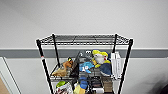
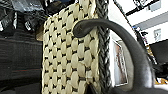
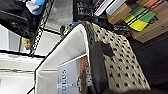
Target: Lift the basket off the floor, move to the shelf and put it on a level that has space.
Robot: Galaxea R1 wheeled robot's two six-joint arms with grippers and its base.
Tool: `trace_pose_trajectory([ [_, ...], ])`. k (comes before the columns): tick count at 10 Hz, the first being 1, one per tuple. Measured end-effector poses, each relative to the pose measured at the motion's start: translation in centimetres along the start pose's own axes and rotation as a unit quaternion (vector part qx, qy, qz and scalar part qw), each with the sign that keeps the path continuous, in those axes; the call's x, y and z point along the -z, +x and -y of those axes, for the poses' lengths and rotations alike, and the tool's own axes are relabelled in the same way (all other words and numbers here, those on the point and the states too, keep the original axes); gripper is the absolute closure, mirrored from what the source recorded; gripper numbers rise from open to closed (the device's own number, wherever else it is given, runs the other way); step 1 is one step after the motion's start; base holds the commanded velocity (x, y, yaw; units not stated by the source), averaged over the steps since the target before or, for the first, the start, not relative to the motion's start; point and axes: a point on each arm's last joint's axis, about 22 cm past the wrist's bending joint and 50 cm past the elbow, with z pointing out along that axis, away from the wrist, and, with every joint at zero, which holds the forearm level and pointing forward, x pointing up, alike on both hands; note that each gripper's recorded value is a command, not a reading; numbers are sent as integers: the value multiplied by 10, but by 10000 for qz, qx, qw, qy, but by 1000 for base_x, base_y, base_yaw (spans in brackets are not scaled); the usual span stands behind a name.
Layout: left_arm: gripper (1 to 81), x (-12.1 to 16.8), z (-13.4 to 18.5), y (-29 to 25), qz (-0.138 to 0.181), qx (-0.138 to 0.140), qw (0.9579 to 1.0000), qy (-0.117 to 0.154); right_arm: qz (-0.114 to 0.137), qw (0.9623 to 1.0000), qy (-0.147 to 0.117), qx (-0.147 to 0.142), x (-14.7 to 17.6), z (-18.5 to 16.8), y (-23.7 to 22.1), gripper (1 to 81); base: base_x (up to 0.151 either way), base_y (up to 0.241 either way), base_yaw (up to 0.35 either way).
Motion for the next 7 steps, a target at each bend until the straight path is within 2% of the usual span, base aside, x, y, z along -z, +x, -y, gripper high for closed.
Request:
trace_pose_trajectory([
  [7,811,-1,-1,-1,10,2,10000,-11,0,10000,-3,-1,0,0,0,811,76,0,0],
])
